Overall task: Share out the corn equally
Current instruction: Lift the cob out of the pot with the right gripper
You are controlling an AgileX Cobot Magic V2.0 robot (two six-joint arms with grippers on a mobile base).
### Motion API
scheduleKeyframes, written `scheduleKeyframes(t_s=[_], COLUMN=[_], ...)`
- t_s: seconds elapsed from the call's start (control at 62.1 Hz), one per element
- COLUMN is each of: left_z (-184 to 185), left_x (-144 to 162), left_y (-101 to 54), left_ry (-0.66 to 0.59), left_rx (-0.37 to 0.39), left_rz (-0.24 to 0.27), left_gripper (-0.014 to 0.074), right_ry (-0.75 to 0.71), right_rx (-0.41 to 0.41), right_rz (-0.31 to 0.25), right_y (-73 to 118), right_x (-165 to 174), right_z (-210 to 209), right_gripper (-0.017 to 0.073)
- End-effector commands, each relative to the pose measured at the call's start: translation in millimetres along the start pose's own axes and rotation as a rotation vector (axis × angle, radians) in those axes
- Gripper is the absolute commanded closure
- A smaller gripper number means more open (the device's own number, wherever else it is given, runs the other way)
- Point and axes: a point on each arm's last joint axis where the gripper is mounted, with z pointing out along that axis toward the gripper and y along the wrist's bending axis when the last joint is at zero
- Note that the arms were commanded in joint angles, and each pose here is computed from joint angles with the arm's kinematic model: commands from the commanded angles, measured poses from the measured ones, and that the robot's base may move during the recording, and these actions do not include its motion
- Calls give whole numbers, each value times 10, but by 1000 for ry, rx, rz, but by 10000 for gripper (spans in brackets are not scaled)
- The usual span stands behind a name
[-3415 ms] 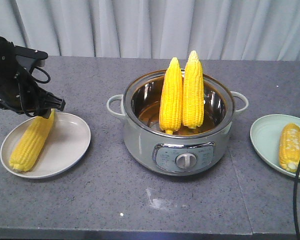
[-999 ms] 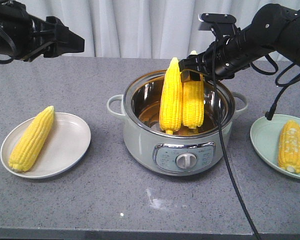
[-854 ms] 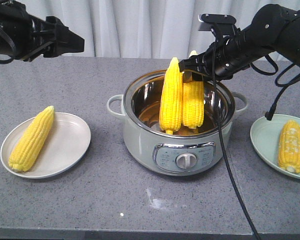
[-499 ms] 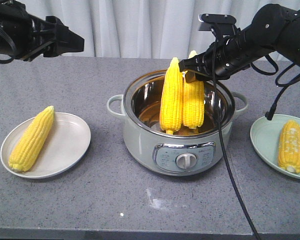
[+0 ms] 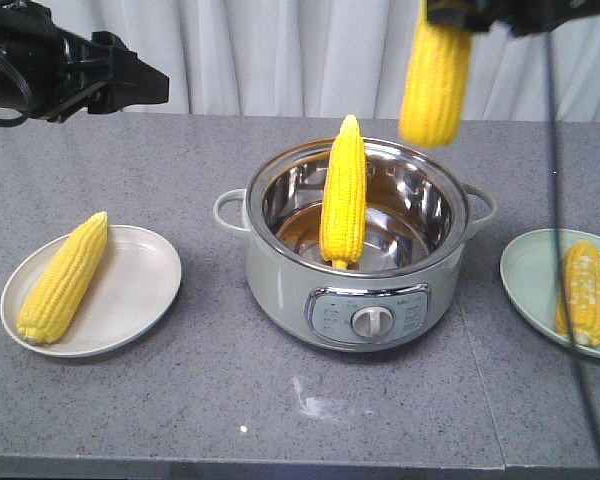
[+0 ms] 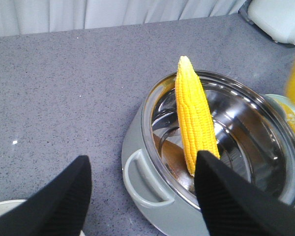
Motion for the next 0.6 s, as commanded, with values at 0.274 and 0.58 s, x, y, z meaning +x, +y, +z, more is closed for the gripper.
scheduleKeyframes(t_s=[0.274,0.58], left_z=[54,506], left_x=[-138,-238], left_y=[-530,-1109], left_ry=[-162,-169], left_rx=[130,272], left_rz=[27,98], left_gripper=[144,144], right_ry=[-364,-301], right_rx=[164,225], right_rz=[-136,-141], right_y=[111,63], right_x=[-324,-264], right_z=[-1493,-1538], right_gripper=[566,565])
